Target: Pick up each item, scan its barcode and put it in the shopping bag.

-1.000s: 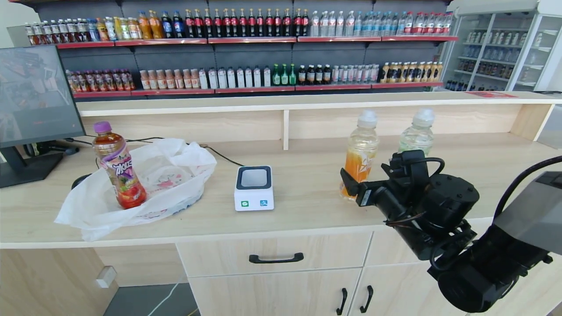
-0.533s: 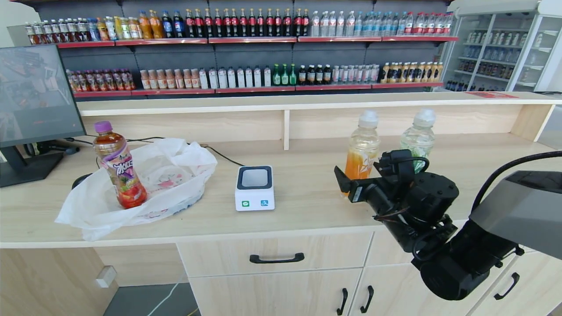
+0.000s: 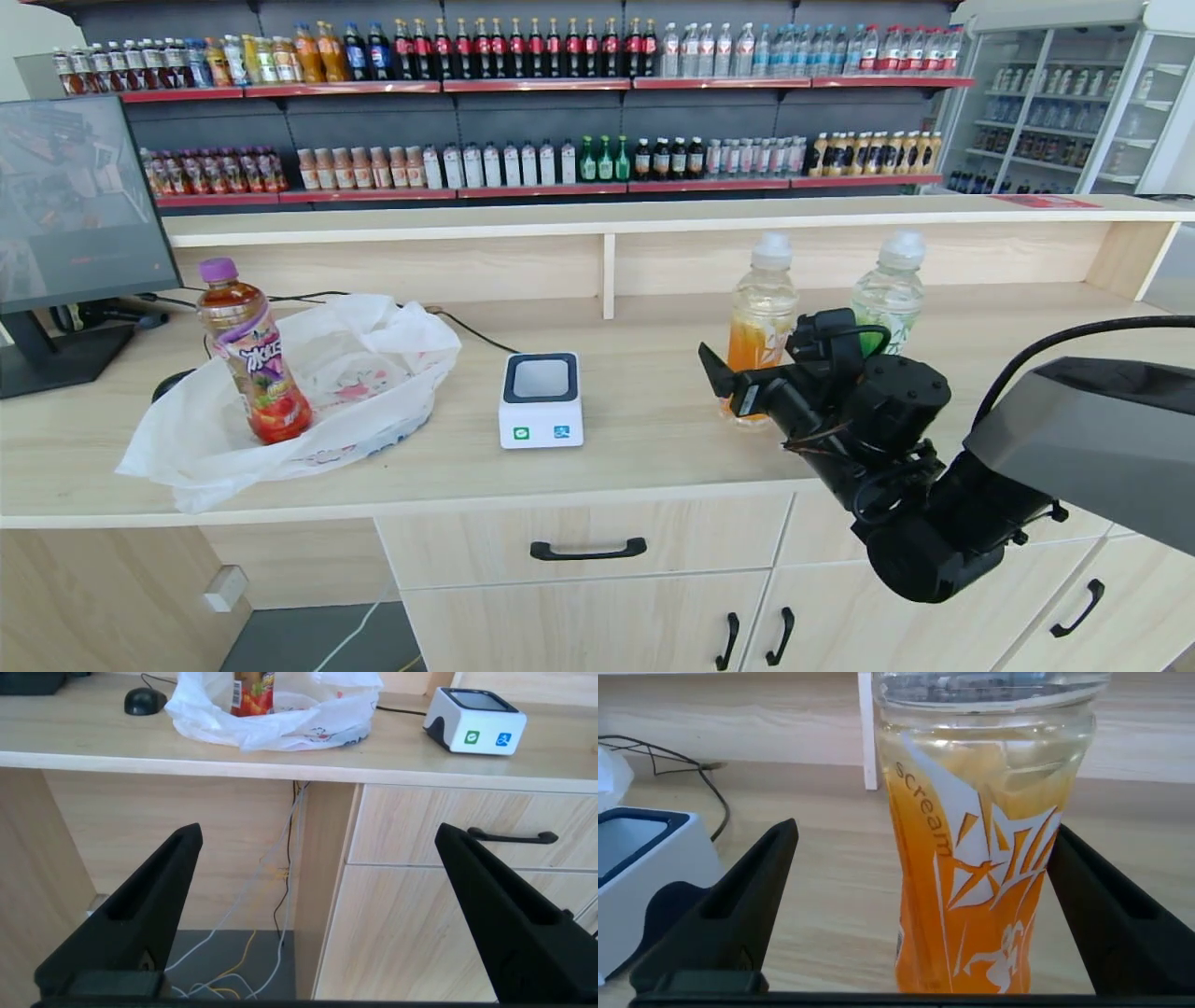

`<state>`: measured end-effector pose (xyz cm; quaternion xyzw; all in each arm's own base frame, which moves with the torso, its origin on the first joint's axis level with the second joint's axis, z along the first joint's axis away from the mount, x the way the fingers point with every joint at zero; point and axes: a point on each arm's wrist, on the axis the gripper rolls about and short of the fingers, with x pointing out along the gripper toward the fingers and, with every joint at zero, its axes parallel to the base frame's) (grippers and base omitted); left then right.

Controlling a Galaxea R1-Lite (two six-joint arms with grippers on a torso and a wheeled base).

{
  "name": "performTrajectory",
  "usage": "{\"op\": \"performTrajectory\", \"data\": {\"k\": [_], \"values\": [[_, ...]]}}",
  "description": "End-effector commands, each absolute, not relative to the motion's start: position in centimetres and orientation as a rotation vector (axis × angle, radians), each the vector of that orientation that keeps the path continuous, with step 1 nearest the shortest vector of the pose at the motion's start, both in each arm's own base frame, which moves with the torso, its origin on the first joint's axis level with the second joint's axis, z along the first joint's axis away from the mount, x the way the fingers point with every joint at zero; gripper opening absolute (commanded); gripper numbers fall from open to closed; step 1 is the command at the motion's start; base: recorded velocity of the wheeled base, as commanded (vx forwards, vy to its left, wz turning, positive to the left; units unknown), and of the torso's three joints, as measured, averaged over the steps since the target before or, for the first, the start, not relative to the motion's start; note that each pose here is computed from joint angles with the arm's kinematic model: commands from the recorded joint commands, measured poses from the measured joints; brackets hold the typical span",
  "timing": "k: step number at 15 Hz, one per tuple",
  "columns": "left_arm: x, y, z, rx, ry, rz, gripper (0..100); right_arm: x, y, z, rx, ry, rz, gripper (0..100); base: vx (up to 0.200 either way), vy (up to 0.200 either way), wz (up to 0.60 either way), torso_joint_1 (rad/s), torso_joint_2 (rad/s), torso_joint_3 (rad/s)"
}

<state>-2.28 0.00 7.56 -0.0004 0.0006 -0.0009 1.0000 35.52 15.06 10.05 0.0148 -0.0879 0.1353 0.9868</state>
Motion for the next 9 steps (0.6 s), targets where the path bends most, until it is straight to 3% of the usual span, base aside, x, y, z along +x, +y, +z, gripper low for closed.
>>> {"op": "performTrajectory", "data": {"k": [1, 9], "values": [[-2.3, 0.0, 7.6, -0.002, 0.0, -0.002, 100, 35.9, 14.8, 9.7, 0.026, -0.172, 0.26, 100, 0.0, 0.0, 0.0, 0.0, 0.0, 0.0], [-2.3, 0.0, 7.5, -0.002, 0.002, -0.002, 100, 37.6, 13.6, 9.8, -0.035, -0.211, 0.211, 100, 0.0, 0.0, 0.0, 0.0, 0.0, 0.0]]}}
